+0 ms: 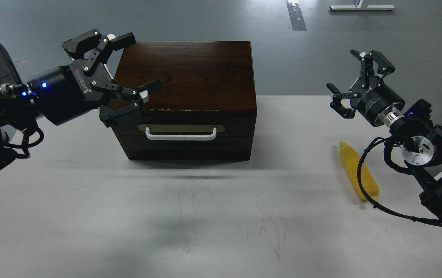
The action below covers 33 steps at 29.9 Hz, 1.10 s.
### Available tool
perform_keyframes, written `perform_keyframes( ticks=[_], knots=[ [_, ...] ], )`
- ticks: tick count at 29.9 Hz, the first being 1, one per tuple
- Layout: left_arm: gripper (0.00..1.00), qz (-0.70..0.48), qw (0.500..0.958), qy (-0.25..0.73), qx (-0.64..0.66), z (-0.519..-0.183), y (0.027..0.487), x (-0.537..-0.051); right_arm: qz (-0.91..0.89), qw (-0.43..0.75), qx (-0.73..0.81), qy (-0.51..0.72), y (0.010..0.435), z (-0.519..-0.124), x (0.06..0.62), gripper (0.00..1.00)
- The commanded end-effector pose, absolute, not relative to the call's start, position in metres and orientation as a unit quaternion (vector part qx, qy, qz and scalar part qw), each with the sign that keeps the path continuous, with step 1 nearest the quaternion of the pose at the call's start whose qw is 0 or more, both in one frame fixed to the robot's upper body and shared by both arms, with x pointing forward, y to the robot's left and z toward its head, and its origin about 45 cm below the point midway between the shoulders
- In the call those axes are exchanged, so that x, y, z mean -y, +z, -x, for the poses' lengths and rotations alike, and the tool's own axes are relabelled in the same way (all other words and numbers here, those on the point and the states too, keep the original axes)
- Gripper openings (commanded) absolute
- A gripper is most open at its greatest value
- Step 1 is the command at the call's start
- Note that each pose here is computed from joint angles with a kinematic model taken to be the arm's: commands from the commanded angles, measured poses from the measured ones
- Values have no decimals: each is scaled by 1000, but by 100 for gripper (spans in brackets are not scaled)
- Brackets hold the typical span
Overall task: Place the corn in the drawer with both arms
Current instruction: 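Lower the left gripper to the white drawer handle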
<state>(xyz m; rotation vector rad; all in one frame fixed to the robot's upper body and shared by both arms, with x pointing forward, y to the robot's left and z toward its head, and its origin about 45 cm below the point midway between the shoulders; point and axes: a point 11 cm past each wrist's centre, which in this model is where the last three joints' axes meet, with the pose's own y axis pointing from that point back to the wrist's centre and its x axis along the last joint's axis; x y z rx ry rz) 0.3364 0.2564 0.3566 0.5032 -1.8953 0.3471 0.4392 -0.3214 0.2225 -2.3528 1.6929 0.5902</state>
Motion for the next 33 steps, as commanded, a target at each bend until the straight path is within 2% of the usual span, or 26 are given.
perform_keyframes(
  ticks=[1, 11, 16, 18, 19, 24, 26, 33],
  knots=[
    [98, -214, 538, 119, 806, -335, 349, -250, 789, 89, -573, 200, 220, -438, 323, 100],
    [98, -234, 594, 22, 770, -318, 290, -240, 789, 89, -574, 202, 218, -437, 323, 100],
    [97, -256, 598, 7, 759, -325, 285, -243, 788, 89, -574, 202, 217, -436, 323, 100],
    [84, -261, 599, 8, 757, -329, 282, -243, 787, 88, -575, 204, 216, -436, 324, 100],
    [81, -259, 600, 8, 756, -329, 281, -241, 787, 88, -576, 204, 215, -436, 325, 100],
    [81, -261, 608, 2, 749, -330, 271, -238, 784, 86, -578, 207, 212, -435, 326, 100],
    [74, -263, 609, 3, 748, -333, 269, -237, 784, 88, -579, 205, 212, -435, 326, 100],
    [74, -259, 612, 4, 748, -335, 266, -232, 781, 87, -583, 207, 209, -435, 328, 100]
  ],
)
